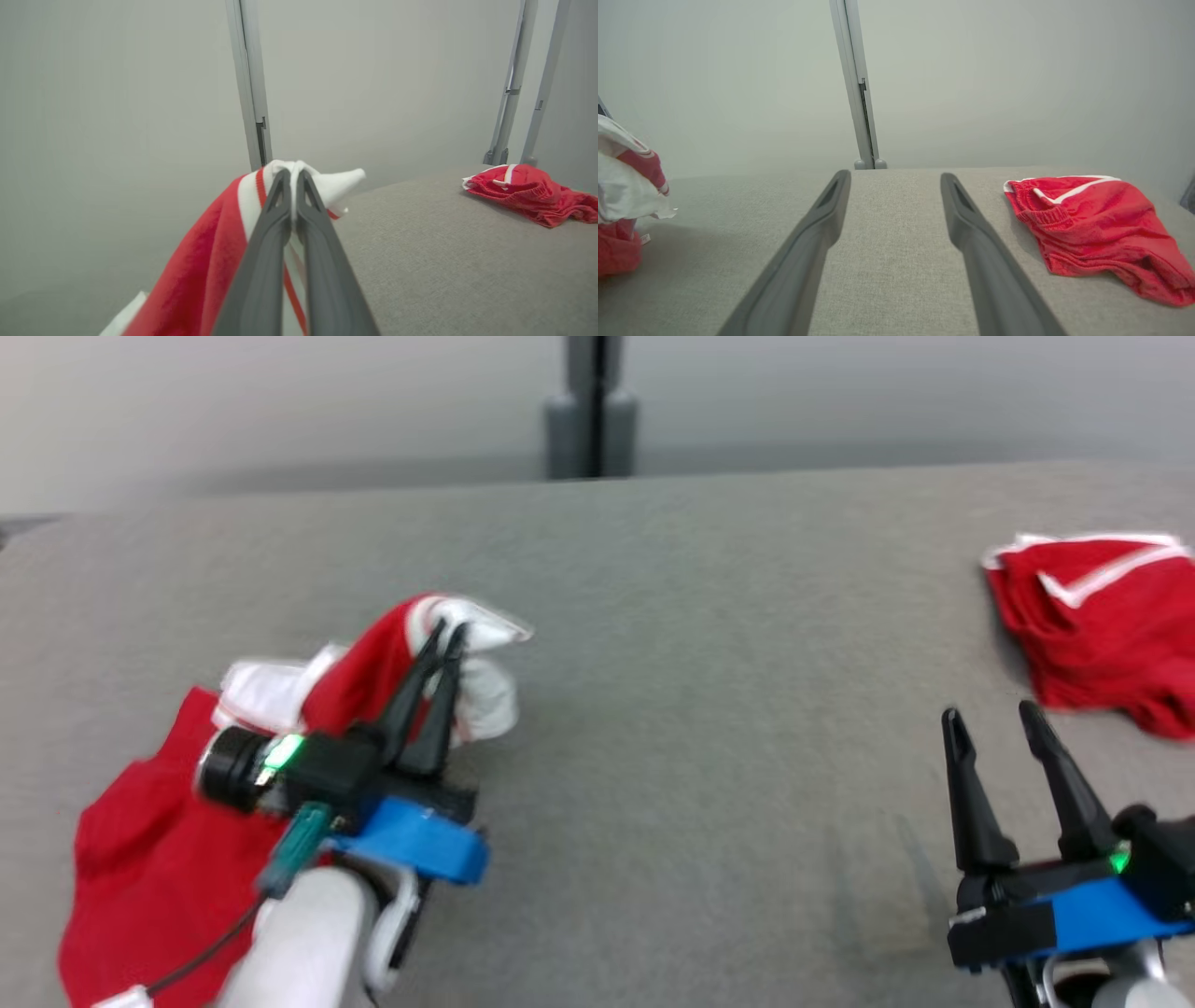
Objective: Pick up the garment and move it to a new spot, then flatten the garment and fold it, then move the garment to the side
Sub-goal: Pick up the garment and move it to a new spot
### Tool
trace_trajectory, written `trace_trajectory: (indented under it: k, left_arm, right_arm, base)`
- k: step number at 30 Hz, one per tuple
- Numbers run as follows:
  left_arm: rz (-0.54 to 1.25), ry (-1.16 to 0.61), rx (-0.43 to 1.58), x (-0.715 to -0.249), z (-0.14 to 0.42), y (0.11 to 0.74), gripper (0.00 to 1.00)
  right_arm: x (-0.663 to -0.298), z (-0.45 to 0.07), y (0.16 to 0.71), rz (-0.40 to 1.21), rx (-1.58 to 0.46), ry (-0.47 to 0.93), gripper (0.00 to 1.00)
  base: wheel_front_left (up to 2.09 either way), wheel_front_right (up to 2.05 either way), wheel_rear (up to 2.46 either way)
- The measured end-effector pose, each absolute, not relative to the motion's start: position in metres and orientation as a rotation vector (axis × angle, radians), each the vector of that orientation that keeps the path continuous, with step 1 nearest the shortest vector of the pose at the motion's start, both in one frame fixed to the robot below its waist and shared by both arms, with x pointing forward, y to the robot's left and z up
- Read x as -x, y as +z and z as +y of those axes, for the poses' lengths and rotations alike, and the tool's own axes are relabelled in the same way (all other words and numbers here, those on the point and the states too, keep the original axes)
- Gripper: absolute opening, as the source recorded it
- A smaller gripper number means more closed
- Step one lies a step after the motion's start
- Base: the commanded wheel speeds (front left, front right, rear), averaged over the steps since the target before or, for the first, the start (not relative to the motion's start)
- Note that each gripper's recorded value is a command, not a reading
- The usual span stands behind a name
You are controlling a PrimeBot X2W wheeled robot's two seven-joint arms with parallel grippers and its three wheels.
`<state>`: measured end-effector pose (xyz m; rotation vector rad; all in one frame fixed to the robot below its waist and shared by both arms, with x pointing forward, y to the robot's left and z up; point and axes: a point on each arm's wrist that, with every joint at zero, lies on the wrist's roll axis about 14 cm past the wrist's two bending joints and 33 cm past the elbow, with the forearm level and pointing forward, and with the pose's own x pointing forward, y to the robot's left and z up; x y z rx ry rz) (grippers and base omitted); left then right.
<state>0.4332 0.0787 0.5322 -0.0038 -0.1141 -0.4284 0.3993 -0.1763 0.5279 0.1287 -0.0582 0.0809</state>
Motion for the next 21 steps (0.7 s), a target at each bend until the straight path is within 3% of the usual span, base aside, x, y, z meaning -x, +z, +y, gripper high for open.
trace_trajectory:
  k: [10, 18, 19, 21]
  left_arm:
    - [-0.024, -0.929, 0.039, -0.423, -0.087, 0.500, 0.00]
    - [0.091, -1.031, 0.042, -0.410, -0.108, 0.456, 0.00]
    - [0.082, -1.024, 0.047, -0.411, -0.106, 0.459, 0.97]
    - [0.056, -1.008, 0.046, -0.413, -0.101, 0.466, 1.00]
  right_arm:
    - [-0.364, -0.248, 0.508, -0.028, -0.139, -0.152, 1.00]
    - [-0.360, -0.260, 0.493, -0.014, -0.155, -0.200, 1.00]
    - [-0.361, -0.259, 0.492, -0.011, -0.157, -0.198, 1.00]
    - [-0.364, -0.256, 0.493, -0.017, -0.161, -0.186, 1.00]
  base:
    - [0.00, 0.00, 0.00]
    - [0.00, 0.00, 0.00]
    - [0.00, 0.00, 0.00]
    - [0.00, 0.00, 0.00]
